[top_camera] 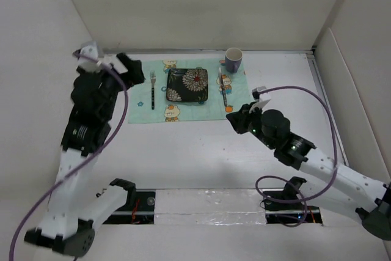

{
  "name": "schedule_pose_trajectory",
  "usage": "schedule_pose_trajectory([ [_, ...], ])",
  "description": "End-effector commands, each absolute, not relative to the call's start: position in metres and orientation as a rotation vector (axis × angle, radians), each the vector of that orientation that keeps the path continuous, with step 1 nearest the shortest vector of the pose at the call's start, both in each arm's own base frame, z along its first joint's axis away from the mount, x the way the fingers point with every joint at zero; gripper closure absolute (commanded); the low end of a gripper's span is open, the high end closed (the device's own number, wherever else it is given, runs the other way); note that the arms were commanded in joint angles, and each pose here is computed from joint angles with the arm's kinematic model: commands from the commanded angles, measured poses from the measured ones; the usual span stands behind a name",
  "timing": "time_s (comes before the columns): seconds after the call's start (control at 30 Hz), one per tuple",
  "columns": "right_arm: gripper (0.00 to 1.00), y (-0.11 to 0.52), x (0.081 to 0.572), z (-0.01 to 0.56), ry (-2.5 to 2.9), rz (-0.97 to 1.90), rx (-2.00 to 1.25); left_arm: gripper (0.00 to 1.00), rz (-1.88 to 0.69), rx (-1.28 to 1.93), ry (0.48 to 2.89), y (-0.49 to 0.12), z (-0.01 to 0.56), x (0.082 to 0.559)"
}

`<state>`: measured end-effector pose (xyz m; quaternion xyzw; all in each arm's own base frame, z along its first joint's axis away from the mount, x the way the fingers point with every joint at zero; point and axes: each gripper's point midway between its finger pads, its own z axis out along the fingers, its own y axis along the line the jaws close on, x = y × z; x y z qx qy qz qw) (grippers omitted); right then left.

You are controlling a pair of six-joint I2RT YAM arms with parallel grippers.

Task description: Set the dinner table for one person

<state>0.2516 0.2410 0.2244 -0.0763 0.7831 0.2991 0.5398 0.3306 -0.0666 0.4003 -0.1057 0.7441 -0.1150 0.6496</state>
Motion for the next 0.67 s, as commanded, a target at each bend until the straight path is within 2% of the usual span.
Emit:
schedule_pose_trajectory([
  [0.0,0.83,0.225,0.243,0.301,1.685,0.751,-0.108,0.01,-0.362,-0.248,1.645,-0.068,0.381,0.3],
  [0.07,0.78,0.212,0.232,0.335,1.6,0.778,-0.091,0.01,-0.368,-0.288,1.542,-0.053,0.396,0.268],
  [0.1,0.72,0.198,0.226,0.357,1.552,0.775,-0.066,0.01,-0.362,-0.334,1.489,-0.04,0.399,0.249],
  [0.13,0.72,0.194,0.227,0.366,1.533,0.763,-0.054,0.01,-0.345,-0.358,1.501,-0.036,0.392,0.25],
  [0.23,0.59,0.15,0.216,0.41,1.433,0.71,0.064,0.01,-0.332,-0.436,1.378,-0.011,0.403,0.211],
  [0.27,0.53,0.137,0.212,0.416,1.417,0.695,0.103,0.01,-0.348,-0.452,1.309,-0.002,0.412,0.191],
  [0.37,0.45,0.095,0.196,0.439,1.286,0.691,0.222,0.01,-0.335,-0.492,1.232,0.015,0.412,0.163],
  [0.43,0.44,0.077,0.189,0.444,1.226,0.696,0.276,0.01,-0.322,-0.506,1.225,0.02,0.404,0.158],
  [0.63,0.44,0.089,0.204,0.41,1.327,0.638,0.275,0.01,-0.303,-0.498,1.274,0.017,0.379,0.166],
])
